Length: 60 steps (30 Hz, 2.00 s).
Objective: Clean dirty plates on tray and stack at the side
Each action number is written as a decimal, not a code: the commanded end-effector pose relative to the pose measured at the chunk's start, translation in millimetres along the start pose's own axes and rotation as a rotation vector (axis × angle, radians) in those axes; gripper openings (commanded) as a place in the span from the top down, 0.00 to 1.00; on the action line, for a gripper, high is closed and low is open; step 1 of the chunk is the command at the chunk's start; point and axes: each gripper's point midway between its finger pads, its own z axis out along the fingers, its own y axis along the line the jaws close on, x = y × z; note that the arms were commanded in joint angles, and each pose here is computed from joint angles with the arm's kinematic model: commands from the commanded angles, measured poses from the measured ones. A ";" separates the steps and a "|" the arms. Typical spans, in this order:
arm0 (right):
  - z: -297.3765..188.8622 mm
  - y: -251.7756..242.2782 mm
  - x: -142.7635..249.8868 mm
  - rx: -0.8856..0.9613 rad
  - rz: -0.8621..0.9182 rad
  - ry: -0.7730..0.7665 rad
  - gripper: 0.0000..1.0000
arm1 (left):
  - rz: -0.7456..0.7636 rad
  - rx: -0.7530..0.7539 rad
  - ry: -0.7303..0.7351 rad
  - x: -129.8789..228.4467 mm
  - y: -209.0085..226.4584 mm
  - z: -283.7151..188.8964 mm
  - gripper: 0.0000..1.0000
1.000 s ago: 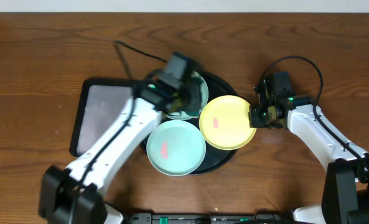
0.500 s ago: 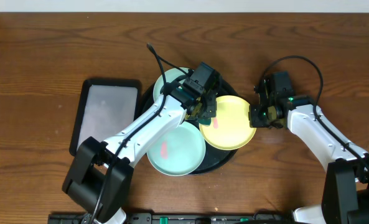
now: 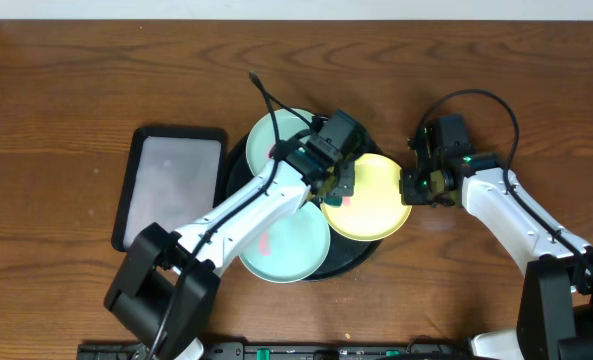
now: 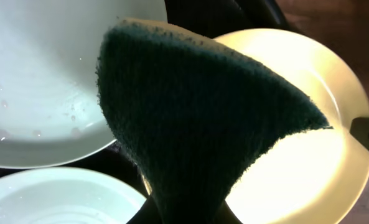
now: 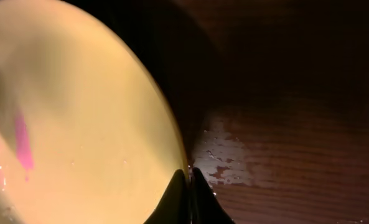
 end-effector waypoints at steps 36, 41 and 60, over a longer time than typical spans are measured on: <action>4.0 6.6 6.0 -0.013 -0.015 0.020 0.99 | -0.037 -0.099 0.039 14.3 10.2 54.1 0.83; 4.0 6.6 6.0 -0.013 -0.015 0.020 0.99 | -0.037 -0.101 0.041 14.9 10.6 55.1 0.71; 4.0 6.6 6.1 -0.013 -0.015 0.021 0.98 | -0.027 -0.097 0.044 17.6 6.9 55.1 0.92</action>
